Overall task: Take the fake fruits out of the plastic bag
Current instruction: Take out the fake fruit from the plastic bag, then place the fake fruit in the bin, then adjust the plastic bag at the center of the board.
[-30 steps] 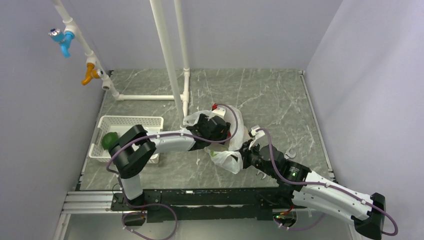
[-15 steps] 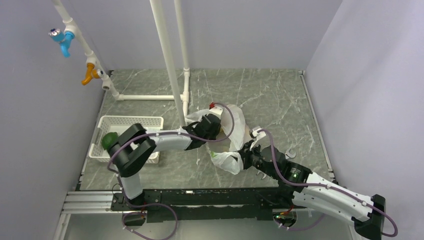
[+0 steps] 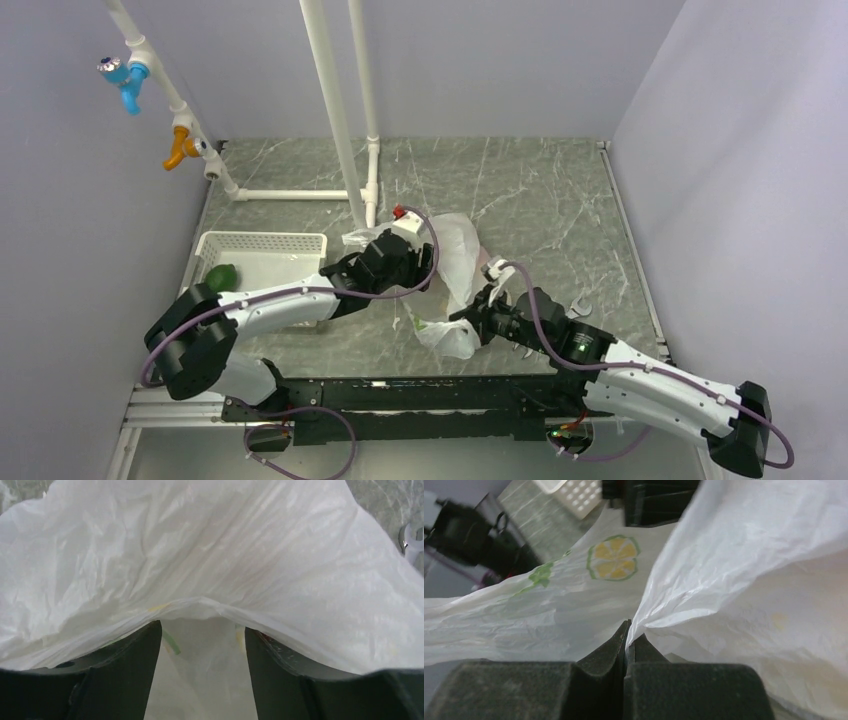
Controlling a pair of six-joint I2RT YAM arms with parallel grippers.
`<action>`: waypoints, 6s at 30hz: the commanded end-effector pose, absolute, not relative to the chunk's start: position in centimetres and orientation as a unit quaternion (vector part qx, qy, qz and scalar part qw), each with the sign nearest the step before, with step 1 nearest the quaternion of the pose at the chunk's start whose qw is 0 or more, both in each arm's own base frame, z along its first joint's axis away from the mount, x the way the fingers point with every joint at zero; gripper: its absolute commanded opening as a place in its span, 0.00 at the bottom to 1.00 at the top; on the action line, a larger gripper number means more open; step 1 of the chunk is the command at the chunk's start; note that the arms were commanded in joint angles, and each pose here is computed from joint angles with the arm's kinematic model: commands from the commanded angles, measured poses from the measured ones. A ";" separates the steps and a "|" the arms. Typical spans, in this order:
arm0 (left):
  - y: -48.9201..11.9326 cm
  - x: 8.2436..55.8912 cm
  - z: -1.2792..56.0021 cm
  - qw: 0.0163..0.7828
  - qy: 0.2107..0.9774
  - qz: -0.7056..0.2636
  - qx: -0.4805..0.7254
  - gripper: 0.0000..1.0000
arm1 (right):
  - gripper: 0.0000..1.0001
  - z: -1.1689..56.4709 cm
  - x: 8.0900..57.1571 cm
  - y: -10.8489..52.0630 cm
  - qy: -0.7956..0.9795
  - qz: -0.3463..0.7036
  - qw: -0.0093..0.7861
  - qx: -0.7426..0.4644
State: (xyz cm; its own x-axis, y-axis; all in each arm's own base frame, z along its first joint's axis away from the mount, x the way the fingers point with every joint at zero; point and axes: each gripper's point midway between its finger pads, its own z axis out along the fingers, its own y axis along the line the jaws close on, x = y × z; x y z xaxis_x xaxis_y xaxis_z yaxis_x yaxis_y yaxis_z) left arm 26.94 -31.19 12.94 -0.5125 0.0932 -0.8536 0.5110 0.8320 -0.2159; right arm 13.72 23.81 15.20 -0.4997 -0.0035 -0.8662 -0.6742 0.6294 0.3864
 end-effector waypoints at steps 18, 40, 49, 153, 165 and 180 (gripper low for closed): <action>-34.3 31.6 9.9 0.459 0.868 -0.149 0.116 0.72 | 0.00 17.2 10.7 26.2 0.726 0.465 0.427 -0.272; -32.0 29.7 5.3 0.389 0.903 -0.068 0.170 0.30 | 0.00 16.9 12.2 24.4 0.739 0.423 0.463 -0.246; -32.0 26.5 12.6 0.412 0.874 -0.170 0.192 0.27 | 0.00 16.0 14.6 23.1 0.768 0.367 0.487 -0.195; -24.1 16.5 24.0 0.428 0.810 -0.399 0.041 0.71 | 0.00 14.2 10.6 26.5 0.765 0.426 0.361 -0.321; -30.0 18.1 18.4 0.388 0.839 -0.368 0.100 0.70 | 0.00 9.0 8.5 21.0 0.903 0.358 0.222 -0.087; -34.7 17.5 15.8 0.456 0.830 -0.259 0.189 0.60 | 0.00 15.9 11.7 20.4 0.837 0.393 0.372 -0.085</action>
